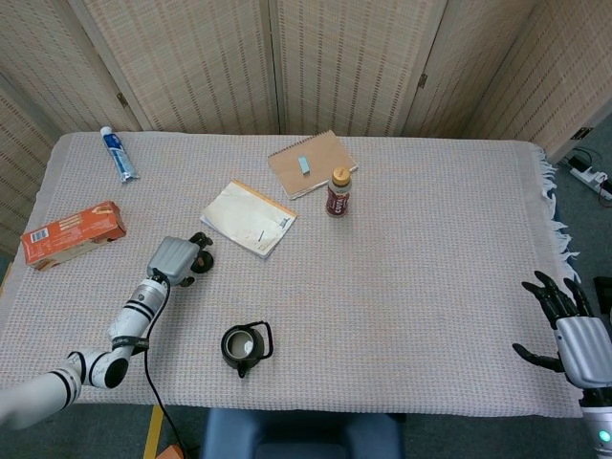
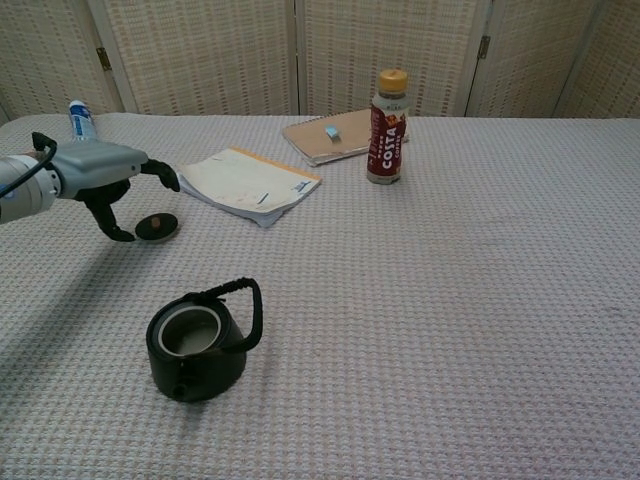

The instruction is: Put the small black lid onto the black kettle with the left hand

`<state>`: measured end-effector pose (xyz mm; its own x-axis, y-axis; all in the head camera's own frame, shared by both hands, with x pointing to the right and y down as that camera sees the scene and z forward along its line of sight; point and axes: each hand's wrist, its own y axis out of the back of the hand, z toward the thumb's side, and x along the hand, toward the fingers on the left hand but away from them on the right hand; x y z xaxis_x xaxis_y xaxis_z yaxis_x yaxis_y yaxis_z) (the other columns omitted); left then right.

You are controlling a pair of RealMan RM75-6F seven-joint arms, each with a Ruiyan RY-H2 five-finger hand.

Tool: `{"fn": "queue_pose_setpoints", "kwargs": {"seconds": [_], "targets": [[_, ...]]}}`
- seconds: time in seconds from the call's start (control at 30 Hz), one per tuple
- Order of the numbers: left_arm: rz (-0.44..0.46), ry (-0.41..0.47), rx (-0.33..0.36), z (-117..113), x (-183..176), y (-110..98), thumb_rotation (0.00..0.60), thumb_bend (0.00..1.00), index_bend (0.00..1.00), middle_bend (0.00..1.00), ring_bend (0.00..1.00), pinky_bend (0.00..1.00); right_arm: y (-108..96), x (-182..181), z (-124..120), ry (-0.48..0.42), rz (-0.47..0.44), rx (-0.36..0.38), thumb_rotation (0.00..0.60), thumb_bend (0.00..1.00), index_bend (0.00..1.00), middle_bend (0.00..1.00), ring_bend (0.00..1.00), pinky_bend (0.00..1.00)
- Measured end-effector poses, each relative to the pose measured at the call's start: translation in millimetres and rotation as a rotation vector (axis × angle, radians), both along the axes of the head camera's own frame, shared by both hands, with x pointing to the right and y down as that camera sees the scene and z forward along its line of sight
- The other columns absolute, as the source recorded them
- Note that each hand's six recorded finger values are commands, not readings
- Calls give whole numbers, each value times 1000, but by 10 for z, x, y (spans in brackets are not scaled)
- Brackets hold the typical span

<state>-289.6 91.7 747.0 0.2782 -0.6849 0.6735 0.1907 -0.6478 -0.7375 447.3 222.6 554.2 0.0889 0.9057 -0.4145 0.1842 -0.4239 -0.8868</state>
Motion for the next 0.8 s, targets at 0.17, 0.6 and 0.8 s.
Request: {"fn": "queue_pose_setpoints", "kwargs": {"seconds": [0.17,0.6,0.8], "targets": [[15,-16,-6,67,37,15,600,192,238,205,771,875,3,18,-1,1,4,1,600,0,139,95,196,3],[40,-50,-5,190,115,37,600,224,281,242,782,881,26,65,11,-1,17,-2,600,0,139,95,197,3],[36,-52,3,223,118,24,600,236,303,265,788,881,42,83,9,2,22,-2,600,0,139,94,197,3]]}}
